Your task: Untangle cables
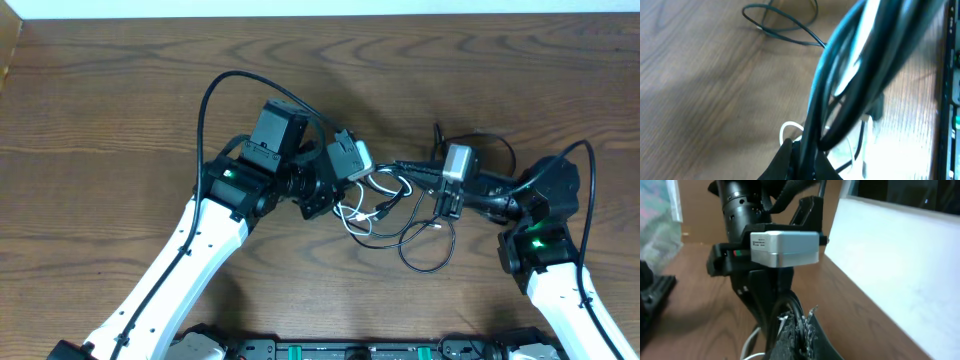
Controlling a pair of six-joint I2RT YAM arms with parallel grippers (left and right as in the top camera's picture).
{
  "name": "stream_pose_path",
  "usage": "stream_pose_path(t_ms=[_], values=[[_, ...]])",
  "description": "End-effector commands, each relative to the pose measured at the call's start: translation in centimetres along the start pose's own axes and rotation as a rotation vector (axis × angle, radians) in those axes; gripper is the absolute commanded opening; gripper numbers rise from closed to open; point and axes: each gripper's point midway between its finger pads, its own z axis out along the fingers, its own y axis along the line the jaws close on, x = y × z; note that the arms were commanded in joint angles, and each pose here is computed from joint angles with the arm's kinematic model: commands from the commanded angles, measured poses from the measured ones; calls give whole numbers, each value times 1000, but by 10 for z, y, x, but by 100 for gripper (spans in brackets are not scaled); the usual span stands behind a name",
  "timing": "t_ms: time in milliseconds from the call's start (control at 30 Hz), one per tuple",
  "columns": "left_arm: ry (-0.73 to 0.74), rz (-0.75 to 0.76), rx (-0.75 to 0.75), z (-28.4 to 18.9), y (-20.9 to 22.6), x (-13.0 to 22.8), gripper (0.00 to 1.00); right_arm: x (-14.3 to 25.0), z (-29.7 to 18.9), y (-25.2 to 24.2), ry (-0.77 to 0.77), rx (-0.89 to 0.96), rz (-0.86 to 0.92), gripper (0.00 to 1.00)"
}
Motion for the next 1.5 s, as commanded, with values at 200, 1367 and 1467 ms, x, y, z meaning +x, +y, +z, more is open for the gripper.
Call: stream_pose_path(t_ms=[200, 1367, 1467], values=[[24, 121, 32, -4, -9, 5, 7, -4, 2, 1, -8, -5, -247, 5], [113, 151, -6, -5, -3, 22, 8, 60, -11, 18, 194, -26, 257, 26], [136, 146, -33, -6, 2, 26, 7, 66, -13, 21, 213, -27, 297, 26]])
